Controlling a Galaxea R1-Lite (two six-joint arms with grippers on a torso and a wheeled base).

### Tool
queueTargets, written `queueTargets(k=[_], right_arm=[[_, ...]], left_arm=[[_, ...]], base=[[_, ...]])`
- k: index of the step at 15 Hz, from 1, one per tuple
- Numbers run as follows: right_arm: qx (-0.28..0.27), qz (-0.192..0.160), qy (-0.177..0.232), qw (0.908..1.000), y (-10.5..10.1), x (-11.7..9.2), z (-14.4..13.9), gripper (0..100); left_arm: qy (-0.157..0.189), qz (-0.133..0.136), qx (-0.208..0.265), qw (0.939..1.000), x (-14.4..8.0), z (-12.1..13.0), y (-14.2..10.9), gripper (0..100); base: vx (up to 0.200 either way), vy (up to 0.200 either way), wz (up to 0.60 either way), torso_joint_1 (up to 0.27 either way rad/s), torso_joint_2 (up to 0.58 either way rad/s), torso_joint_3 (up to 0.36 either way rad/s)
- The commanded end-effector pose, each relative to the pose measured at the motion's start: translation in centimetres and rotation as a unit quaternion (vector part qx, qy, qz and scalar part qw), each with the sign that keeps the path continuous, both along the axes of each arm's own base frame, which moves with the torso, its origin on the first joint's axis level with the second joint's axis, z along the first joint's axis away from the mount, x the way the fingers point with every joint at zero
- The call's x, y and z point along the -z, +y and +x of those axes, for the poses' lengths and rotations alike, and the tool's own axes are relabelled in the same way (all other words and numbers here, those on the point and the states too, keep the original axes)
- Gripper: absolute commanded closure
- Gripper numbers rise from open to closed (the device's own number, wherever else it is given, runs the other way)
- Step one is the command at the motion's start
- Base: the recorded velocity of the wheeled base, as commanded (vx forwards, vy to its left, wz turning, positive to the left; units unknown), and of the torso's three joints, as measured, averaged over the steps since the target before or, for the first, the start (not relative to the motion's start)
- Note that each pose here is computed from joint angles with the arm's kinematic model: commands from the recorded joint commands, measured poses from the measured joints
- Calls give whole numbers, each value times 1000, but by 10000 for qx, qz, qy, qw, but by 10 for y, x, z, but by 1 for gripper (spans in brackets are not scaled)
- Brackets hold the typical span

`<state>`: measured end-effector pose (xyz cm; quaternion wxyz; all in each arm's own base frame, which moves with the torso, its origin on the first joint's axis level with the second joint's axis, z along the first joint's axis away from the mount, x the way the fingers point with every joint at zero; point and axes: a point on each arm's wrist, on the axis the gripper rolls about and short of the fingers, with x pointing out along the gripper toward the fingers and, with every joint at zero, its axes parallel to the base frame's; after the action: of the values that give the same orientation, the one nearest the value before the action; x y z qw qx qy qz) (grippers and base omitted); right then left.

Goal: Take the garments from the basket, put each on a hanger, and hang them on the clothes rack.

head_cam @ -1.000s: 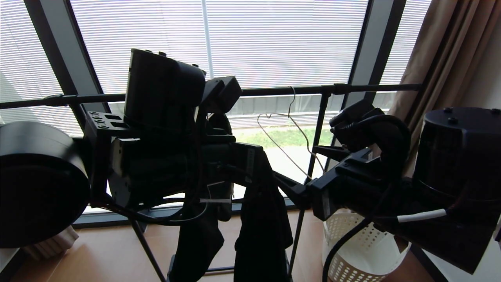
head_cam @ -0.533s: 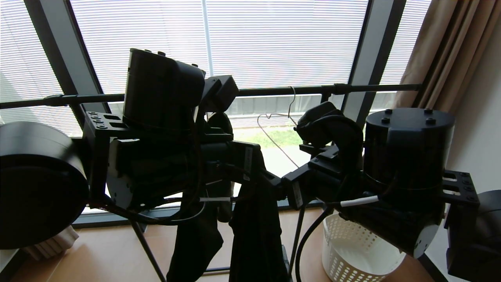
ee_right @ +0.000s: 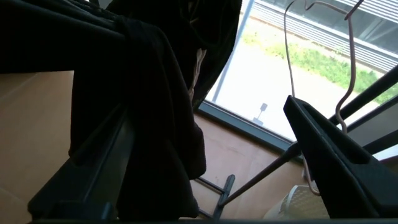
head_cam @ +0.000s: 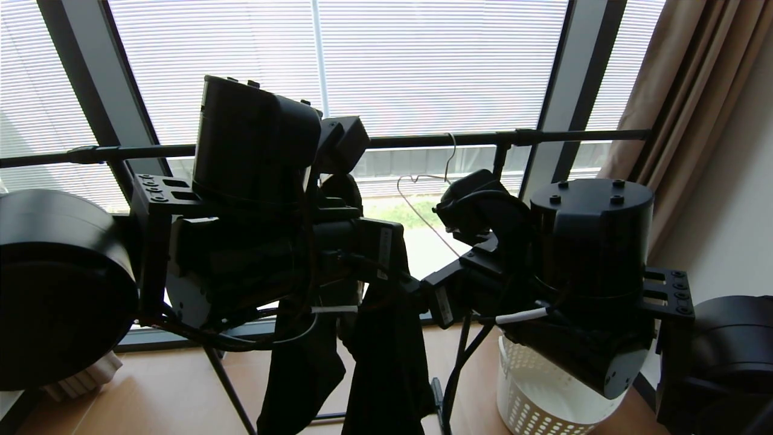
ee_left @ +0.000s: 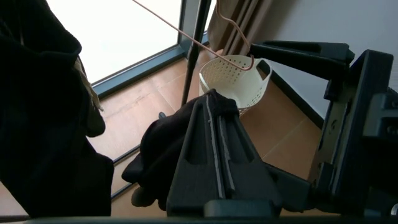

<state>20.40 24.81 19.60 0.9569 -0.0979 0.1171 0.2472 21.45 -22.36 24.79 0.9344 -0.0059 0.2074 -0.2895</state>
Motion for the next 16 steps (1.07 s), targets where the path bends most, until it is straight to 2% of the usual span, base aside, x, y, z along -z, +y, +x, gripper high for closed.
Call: queueTargets(k=[1,7,9,11,13,16], right_arm=[[-80,1,7,10000,-1,0,-6,0],[-400,-270,209,9986,9,19,-23,0],[-410,-57,13,9991,13,14,-22,0],[-345,-43,-14,9994,14,14,-17,0],[-120,-41,-3,9999,4,14,-7,0],[78,73,-101,9999,-13,3,-4,0]], left_arm=[[-11,-4,-29,10000,0,1,0,100],[-58,-2,-114,9999,-2,1,0,100],[-49,11,-105,9999,-1,0,0,100],[-44,17,-98,9999,-1,0,0,100],[-44,17,-105,9999,-1,0,0,100],[-60,0,-136,9999,-2,1,2,100]], base=[[0,0,0,0,0,0],[0,0,0,0,0,0],[0,0,0,0,0,0],[0,0,0,0,0,0],[0,0,0,0,0,0],[0,0,0,0,0,0]])
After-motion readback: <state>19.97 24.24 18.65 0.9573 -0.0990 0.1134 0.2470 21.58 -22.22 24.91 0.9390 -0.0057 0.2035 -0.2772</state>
